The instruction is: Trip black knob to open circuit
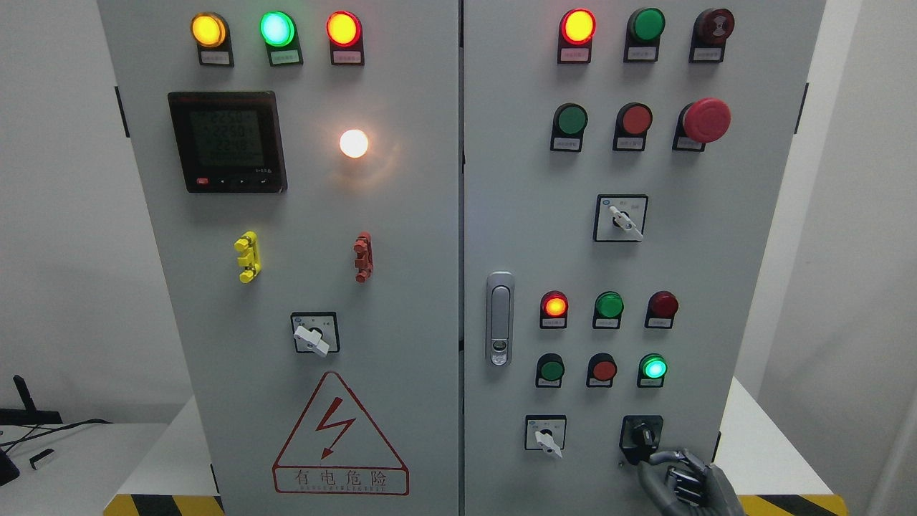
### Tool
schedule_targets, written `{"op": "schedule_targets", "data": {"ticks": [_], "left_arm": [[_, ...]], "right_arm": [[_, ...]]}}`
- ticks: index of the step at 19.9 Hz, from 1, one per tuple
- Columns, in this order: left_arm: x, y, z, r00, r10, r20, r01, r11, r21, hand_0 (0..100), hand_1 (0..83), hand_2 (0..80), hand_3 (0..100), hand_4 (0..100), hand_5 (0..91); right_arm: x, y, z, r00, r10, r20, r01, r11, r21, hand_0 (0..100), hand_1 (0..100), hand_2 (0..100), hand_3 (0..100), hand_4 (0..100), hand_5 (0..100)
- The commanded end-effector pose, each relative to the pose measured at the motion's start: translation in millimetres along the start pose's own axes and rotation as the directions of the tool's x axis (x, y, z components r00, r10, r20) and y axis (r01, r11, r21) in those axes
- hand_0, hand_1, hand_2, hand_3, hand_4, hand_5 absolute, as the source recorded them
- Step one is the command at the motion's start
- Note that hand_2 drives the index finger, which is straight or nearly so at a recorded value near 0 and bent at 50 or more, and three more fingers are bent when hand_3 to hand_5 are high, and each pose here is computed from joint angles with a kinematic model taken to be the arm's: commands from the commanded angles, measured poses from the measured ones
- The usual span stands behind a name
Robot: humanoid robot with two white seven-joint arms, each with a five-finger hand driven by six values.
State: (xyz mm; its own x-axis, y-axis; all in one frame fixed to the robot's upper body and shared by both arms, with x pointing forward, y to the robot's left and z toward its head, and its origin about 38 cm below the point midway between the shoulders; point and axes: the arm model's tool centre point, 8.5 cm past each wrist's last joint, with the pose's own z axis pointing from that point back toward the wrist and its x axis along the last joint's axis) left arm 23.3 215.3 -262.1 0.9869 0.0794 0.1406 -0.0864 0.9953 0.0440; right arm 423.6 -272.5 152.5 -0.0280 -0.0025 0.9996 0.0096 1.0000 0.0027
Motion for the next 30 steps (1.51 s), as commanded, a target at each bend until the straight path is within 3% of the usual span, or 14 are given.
{"op": "schedule_targets", "data": {"ticks": [1,9,10,11,12,13,14,18,21,26,30], "left_arm": [[0.3,-0.3,0.0,1.0,-0.03,0.003,0.03,1.0,-0.004,12,38.9,0.0,0,0,0.0],[0.3,-0.3,0.0,1.0,-0.03,0.003,0.03,1.0,-0.004,12,38.9,0.0,0,0,0.0],[0.3,-0.3,0.0,1.0,-0.03,0.003,0.03,1.0,-0.004,12,38.9,0.0,0,0,0.0],[0.3,-0.3,0.0,1.0,-0.03,0.003,0.03,1.0,-0.004,12,38.9,0.0,0,0,0.0],[0.3,-0.3,0.0,1.0,-0.03,0.003,0.03,1.0,-0.004,12,38.9,0.0,0,0,0.0],[0.3,-0.3,0.0,1.0,-0.03,0.003,0.03,1.0,-0.004,12,38.9,0.0,0,0,0.0],[0.3,-0.3,0.0,1.0,-0.03,0.003,0.03,1.0,-0.004,12,38.9,0.0,0,0,0.0],[0.2,-1.3,0.0,1.0,-0.03,0.002,0.03,1.0,-0.005,12,38.9,0.0,0,0,0.0],[0.2,-1.3,0.0,1.0,-0.03,0.002,0.03,1.0,-0.005,12,38.9,0.0,0,0,0.0],[0.2,-1.3,0.0,1.0,-0.03,0.002,0.03,1.0,-0.005,12,38.9,0.0,0,0,0.0],[0.3,-0.3,0.0,1.0,-0.03,0.003,0.03,1.0,-0.004,12,38.9,0.0,0,0,0.0]], "right_arm": [[-0.1,-11.4,0.8,1.0,-0.002,-0.001,0.002,1.0,-0.027,41,82,51,100,100,95],[-6.0,-36.4,30.8,1.0,0.0,-0.006,0.0,0.998,-0.055,42,81,54,100,100,95],[-3.6,-36.4,37.8,1.0,-0.01,0.0,0.01,0.999,-0.033,46,72,56,100,100,95],[-2.0,-36.8,44.2,1.0,-0.028,0.005,0.028,0.999,-0.019,44,59,58,100,100,93],[-2.4,-40.0,51.9,0.999,-0.048,0.006,0.048,0.999,-0.02,41,52,59,100,98,92],[-1.6,-44.8,59.4,0.998,-0.067,0.011,0.067,0.997,-0.027,35,43,58,97,92,89],[-1.7,-47.9,66.7,0.996,-0.083,0.009,0.084,0.996,-0.03,29,35,56,87,83,84],[-4.1,-59.9,94.7,0.995,-0.1,-0.004,0.1,0.995,-0.031,19,26,49,71,67,66],[-6.9,-66.0,113.7,0.996,-0.09,-0.015,0.089,0.995,-0.035,13,14,37,57,51,49],[-7.4,-75.7,128.3,0.995,-0.101,-0.018,0.1,0.994,-0.043,2,3,24,35,29,28],[-6.1,-76.0,128.8,0.995,-0.098,-0.016,0.097,0.994,-0.041,0,1,19,27,24,24]]}}
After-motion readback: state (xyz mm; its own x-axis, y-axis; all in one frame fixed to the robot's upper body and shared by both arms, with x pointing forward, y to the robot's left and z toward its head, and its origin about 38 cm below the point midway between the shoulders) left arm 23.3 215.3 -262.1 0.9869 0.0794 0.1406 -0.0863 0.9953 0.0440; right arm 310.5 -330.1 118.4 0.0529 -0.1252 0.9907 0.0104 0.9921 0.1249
